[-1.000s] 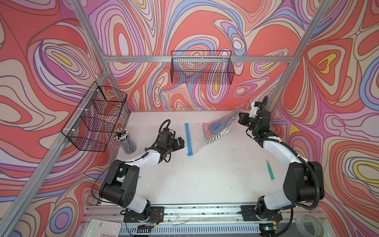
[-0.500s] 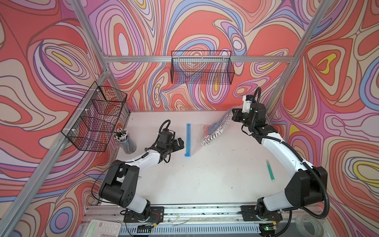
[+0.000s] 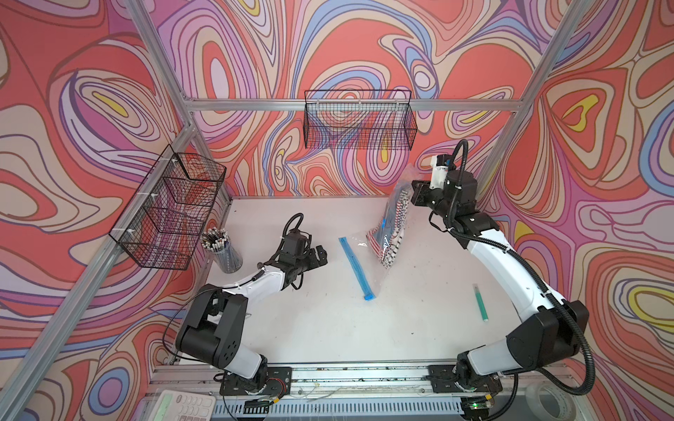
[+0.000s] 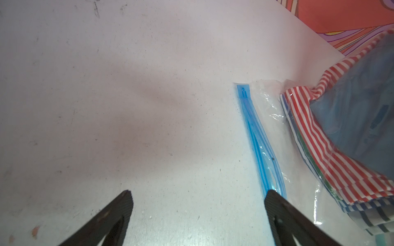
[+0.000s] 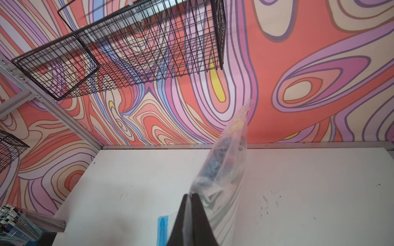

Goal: Take the tank top out of the vacuum bag
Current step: Adjust the vacuum bag at the center of the board.

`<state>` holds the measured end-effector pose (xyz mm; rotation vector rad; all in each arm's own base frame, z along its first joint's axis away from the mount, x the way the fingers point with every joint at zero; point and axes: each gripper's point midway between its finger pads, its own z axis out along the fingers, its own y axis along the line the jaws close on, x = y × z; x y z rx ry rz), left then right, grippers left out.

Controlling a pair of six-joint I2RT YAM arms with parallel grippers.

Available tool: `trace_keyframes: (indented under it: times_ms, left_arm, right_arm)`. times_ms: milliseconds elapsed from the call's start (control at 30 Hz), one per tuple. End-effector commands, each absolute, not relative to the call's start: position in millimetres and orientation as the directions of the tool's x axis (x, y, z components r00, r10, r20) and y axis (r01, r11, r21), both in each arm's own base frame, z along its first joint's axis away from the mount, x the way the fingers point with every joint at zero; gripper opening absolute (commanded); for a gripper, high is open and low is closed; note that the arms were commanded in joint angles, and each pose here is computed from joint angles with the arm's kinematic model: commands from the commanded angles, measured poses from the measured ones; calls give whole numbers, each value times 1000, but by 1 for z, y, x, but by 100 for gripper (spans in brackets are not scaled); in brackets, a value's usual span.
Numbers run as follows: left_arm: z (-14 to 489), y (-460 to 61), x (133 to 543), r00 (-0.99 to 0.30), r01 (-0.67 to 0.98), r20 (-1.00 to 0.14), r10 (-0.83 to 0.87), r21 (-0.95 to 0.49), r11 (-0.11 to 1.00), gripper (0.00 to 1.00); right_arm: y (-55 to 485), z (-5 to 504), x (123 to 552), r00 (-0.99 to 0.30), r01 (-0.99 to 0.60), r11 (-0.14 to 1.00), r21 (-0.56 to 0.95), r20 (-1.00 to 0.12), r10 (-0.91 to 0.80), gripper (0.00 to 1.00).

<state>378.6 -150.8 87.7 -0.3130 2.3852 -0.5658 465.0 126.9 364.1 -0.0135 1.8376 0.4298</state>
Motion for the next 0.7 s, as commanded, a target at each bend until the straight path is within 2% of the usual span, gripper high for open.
trace_keyframes:
  times_ms: [0,300,467,667]
  left_arm:
    - [87,-152,381,-762,-91,-533,-368,-475,876,100]
    - [93,-159,392,-757,-78,-535,-375,-496,865,100]
    - [105,-162,397,-749,-56,-552,-366,-497,866,100]
    - [107,-159,396,-738,-62,-560,-377,-501,863,100]
  right_arm:
    - [125,400,459,-196,-248,933,260,-957,214,0]
    - [124,389,481,-228,-210,948,238,-955,190,0]
    - [135,441,477,-132,-243,954,175,-980,146,0]
    - [146,488,447,-46,-286,943,173,-985,167,0]
